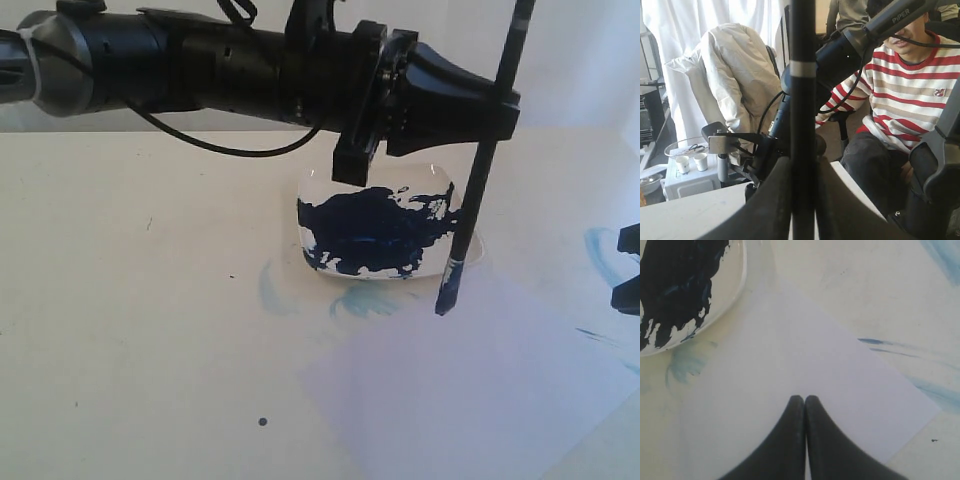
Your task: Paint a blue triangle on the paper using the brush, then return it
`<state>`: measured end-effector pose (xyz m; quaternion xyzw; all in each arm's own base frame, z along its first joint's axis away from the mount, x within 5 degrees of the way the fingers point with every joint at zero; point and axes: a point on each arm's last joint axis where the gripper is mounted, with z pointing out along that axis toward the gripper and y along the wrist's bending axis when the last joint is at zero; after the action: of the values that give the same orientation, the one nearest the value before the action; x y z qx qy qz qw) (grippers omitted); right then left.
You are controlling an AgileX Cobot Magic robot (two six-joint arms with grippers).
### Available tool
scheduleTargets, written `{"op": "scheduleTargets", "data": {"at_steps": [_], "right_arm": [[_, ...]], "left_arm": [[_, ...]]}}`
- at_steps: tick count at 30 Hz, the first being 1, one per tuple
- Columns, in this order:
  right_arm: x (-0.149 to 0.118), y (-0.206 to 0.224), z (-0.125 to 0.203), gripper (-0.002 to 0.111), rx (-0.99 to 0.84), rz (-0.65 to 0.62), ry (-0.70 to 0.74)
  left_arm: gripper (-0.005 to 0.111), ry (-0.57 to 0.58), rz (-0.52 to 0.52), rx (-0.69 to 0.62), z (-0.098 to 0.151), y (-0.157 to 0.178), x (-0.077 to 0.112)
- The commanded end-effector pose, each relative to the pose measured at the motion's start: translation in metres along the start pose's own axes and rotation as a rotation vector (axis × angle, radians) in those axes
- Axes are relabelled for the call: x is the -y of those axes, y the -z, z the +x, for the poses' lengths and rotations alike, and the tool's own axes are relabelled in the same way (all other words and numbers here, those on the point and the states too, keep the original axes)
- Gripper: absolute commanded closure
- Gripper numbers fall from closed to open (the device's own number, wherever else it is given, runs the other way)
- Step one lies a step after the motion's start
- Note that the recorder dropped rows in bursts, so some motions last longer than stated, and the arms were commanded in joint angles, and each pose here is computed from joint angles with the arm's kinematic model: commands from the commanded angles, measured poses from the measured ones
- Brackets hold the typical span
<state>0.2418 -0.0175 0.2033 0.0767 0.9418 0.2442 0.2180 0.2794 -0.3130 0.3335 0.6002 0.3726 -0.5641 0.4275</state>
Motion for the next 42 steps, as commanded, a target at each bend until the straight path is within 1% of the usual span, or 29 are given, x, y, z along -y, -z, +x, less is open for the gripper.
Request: {"op": "scheduleTargets", "data": {"at_steps": [1,4,8,11,13,15,20,22,27,32,36,42], "right_arm": [[0.001,0.001,-0.002,0.108,0.010,0.004,0.002],[0.001,0.001,-0.002,0.108,0.010,0.004,0.002],[0.001,0.001,-0.002,0.108,0.010,0.004,0.002],[0.001,0.001,-0.002,0.108,0.010,0.004,0.002],[0.001,0.001,-0.002,0.108,0.010,0.004,0.002],[0.001,0.001,-0.002,0.108,0.010,0.004,0.002],[0.001,0.001,-0.002,0.108,0.010,0.004,0.002],[0.001,0.001,-0.002,0.108,0.010,0.004,0.002],[0.001,0.001,-0.002,0.108,0.010,0.004,0.002],[0.001,0.001,-0.002,0.108,0.010,0.004,0.002],[0.001,0.001,-0.002,0.108,0.010,0.004,0.002],[0.001,0.001,-0.002,0.108,0.010,0.004,0.002]], "left_arm": [[0.107,0.015,0.088,0.029,-0.014,0.002,0.011],[0.107,0.035,0.065,-0.011,-0.018,0.002,0.007],[0.107,0.034,0.050,-0.095,-0.031,0.003,0.002],[0.107,0.030,0.036,-0.124,-0.041,0.003,0.000],[0.107,0.044,0.005,-0.144,-0.044,0.004,-0.003],[0.107,0.064,-0.023,-0.166,-0.046,0.004,-0.005],[0.107,0.086,-0.033,-0.193,-0.052,0.004,-0.006],[0.107,0.100,-0.056,-0.212,-0.054,0.005,-0.008],[0.107,0.164,-0.152,-0.309,-0.059,0.009,-0.014],[0.107,0.179,-0.219,-0.347,-0.063,0.013,-0.019],[0.107,0.207,-0.319,-0.402,-0.063,0.017,-0.026],[0.107,0.210,-0.430,-0.497,-0.065,0.025,-0.033]]}}
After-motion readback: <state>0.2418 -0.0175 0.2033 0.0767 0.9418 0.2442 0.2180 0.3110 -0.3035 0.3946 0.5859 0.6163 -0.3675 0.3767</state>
